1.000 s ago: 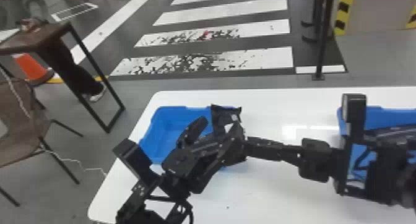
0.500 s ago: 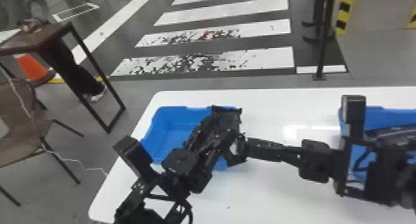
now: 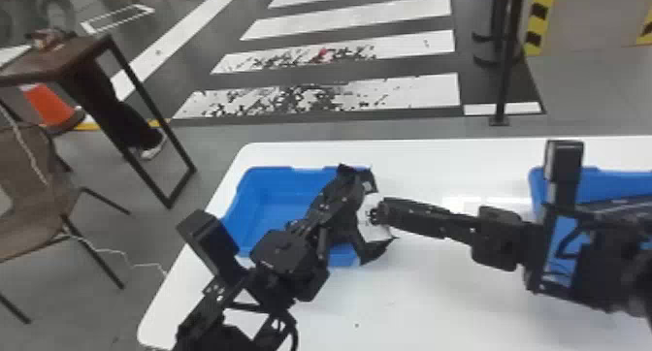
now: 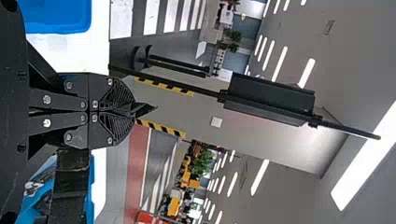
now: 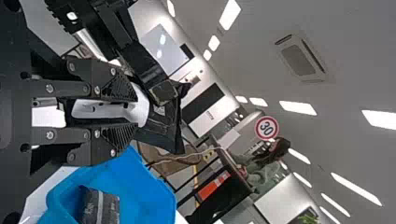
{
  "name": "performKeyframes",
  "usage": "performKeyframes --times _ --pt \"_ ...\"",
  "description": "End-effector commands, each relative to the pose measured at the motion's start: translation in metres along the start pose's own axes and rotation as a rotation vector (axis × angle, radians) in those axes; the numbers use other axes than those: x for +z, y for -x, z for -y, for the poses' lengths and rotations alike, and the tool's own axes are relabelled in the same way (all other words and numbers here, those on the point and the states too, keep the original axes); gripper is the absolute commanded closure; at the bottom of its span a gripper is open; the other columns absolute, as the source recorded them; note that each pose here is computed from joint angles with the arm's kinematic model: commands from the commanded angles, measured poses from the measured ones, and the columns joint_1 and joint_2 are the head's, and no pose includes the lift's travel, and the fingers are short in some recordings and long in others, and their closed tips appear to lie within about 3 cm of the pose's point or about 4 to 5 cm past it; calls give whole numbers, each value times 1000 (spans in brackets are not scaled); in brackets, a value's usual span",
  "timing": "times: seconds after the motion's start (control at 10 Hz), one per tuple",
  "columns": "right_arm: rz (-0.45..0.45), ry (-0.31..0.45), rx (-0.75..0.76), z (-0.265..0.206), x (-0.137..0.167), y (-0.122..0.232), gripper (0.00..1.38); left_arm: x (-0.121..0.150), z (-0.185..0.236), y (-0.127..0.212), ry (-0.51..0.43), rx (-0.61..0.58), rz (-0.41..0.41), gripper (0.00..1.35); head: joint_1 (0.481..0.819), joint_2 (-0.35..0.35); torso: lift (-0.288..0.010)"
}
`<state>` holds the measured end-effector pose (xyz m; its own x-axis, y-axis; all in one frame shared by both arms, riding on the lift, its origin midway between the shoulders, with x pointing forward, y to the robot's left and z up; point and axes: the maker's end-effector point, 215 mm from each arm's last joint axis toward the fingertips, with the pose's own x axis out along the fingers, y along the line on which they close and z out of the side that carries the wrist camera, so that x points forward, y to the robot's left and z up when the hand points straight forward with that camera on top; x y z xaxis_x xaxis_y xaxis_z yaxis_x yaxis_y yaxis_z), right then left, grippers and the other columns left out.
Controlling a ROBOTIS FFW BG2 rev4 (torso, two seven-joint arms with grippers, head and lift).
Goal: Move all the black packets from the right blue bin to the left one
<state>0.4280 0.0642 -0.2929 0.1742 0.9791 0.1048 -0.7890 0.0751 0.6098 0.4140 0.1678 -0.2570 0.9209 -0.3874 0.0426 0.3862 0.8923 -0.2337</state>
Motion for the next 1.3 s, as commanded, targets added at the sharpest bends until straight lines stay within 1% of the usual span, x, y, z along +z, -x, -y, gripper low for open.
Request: performKeyframes --times 0.0,0.1,0.2,0.3,0.4,0.5,0.6,0.7,0.8,0.9,1.0,1.1,1.2 --pt "57 -10 -11 8 14 7 277 7 -5 -1 -25 9 15 1213 695 305 -140" --pt "69 -10 -26 13 17 14 -1 15 -22 1 -56 56 29 1213 695 295 -140" --pt "86 -21 -46 19 17 22 90 20 -44 -1 -117 119 32 1213 695 294 -140" --pt "105 -28 -71 25 18 31 182 16 -64 -8 -170 172 25 1213 695 301 -140" --pt "104 -33 -92 29 14 38 228 15 -85 -17 -239 223 33 1214 695 309 -140" --pt "105 -29 -101 30 15 42 240 15 -105 -25 -310 269 45 1213 695 313 -140" --pt "107 -28 -106 31 16 44 240 8 -123 -33 -326 296 53 1177 695 318 -140" --pt "103 -19 -118 33 17 47 240 2 -134 -37 -328 311 42 820 695 320 -140" --pt "105 -9 -143 39 19 57 240 9 -132 -37 -338 307 62 312 695 322 -140" --pt "111 5 -173 45 23 66 240 17 -127 -34 -334 300 99 47 695 319 -140" --pt "106 30 -218 54 25 76 236 22 -114 -28 -288 280 153 117 695 307 -140" --pt "95 55 -283 68 27 91 231 36 -98 -21 -237 252 233 170 695 289 -140" --pt "95 70 -359 81 30 110 231 45 -83 -10 -175 229 281 173 695 278 -140"
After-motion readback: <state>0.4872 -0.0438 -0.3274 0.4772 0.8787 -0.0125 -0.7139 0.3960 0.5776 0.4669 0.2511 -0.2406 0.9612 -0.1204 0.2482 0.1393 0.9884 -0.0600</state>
